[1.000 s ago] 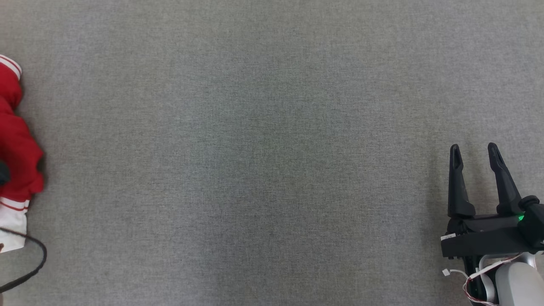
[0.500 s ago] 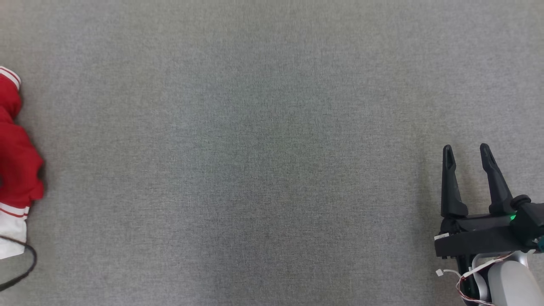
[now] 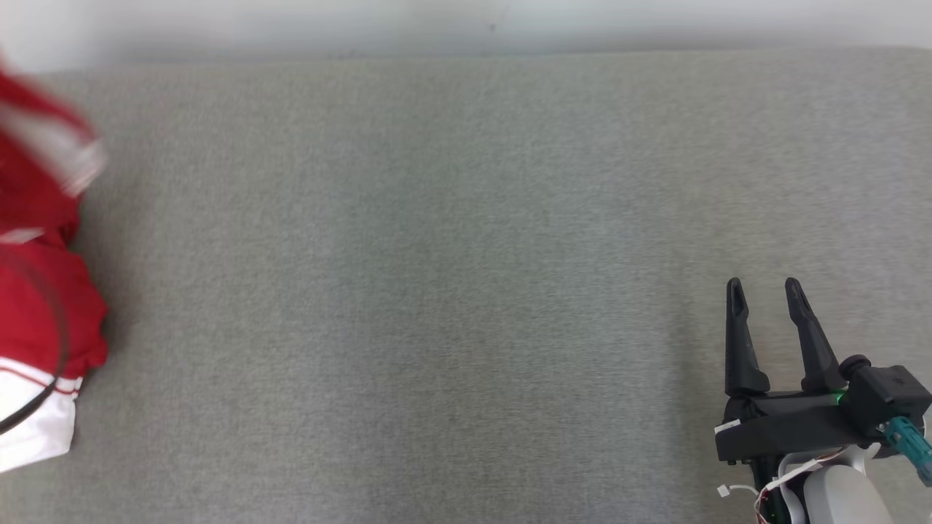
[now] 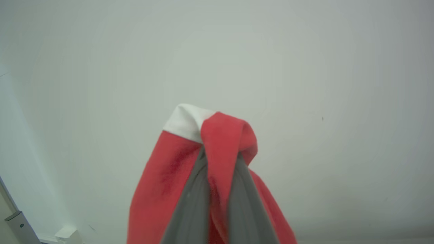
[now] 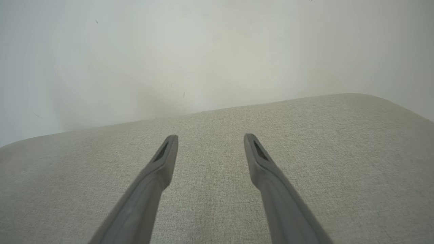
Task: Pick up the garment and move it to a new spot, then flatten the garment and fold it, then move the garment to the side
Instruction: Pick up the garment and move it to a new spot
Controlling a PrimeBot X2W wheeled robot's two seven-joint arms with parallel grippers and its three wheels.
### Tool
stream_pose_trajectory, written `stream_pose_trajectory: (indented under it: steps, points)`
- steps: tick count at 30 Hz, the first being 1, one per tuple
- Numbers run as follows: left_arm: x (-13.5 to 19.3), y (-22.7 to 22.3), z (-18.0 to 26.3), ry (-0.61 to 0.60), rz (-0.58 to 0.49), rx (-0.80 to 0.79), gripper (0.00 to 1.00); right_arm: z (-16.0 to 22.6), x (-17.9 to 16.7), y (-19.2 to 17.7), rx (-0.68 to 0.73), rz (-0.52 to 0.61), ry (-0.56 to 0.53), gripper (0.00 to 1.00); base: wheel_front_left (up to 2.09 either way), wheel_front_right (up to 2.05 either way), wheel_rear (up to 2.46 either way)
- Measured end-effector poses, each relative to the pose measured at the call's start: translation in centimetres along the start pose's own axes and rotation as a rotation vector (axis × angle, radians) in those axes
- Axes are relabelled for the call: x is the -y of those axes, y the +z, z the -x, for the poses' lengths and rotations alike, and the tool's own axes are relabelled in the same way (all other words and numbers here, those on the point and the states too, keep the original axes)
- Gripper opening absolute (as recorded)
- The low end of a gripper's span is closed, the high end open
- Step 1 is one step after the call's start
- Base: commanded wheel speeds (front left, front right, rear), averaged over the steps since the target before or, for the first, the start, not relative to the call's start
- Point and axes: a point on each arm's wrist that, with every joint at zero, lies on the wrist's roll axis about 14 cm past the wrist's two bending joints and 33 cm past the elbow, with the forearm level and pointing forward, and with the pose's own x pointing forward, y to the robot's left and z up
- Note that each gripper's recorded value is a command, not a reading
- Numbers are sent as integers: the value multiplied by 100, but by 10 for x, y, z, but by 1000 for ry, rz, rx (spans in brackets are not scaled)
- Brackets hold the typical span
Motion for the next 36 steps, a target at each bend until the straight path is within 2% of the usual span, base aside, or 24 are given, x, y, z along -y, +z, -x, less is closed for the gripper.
stream_pose_trajectory:
  steps: [4,10,17,21,25,28,36]
  points:
    - [68,55,-13,-154,45,129,0,8,5,12,29,-11,-24,100,0,0,0]
    - [183,97,-9,-409,134,208,0,27,22,23,53,-21,-86,100,0,0,0]
    - [312,109,25,-688,277,200,0,60,60,35,74,-6,-210,100,0,0,0]
    - [366,94,51,-814,344,142,0,76,76,40,84,1,-268,100,0,0,0]
    - [397,53,76,-871,397,29,0,89,91,45,93,9,-319,100,0,0,0]
    - [401,14,90,-850,435,-72,0,92,95,43,86,13,-335,100,0,0,0]
    - [360,-107,138,-690,432,-372,0,73,82,32,59,17,-281,100,0,0,0]
